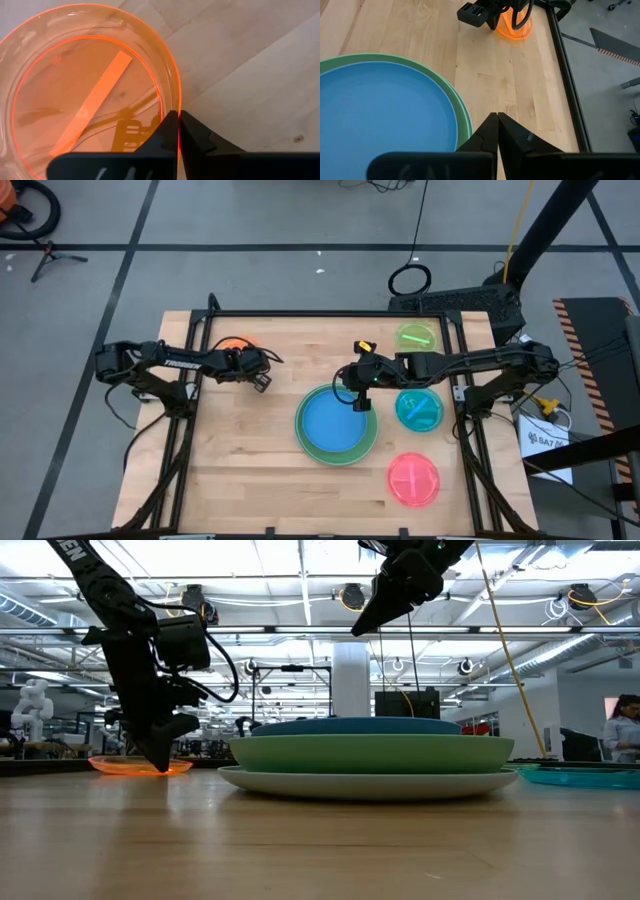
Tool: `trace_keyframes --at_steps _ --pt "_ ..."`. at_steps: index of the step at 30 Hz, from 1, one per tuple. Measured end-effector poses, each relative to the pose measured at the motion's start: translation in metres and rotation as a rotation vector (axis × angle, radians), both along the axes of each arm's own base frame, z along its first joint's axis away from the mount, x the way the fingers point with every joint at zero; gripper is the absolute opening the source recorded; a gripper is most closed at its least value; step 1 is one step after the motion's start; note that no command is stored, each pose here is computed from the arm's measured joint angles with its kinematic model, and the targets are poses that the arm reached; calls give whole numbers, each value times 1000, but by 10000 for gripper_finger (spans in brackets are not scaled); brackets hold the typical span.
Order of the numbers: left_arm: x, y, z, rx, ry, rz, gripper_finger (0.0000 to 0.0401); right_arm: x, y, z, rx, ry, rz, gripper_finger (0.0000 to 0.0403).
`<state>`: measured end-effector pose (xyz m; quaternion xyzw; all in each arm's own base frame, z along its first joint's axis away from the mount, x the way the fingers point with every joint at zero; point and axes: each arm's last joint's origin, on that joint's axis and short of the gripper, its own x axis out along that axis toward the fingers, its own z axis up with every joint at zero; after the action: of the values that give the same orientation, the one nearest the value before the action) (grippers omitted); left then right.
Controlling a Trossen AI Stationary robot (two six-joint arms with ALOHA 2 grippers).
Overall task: Stack plastic plates
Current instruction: Stack the orange plate on top of the dark blue plate
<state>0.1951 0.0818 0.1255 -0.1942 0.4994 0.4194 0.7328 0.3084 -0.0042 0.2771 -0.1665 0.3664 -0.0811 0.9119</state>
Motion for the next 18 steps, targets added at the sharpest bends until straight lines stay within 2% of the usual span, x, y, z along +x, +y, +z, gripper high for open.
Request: trace_keyframes --at_steps 7,18 --pt "2 -4 4 -24 33 -15 7 0 0 0 0 1 0 2" --pt "24 -15 34 -29 44 -114 6 -1 0 -1 3 10 -2 2"
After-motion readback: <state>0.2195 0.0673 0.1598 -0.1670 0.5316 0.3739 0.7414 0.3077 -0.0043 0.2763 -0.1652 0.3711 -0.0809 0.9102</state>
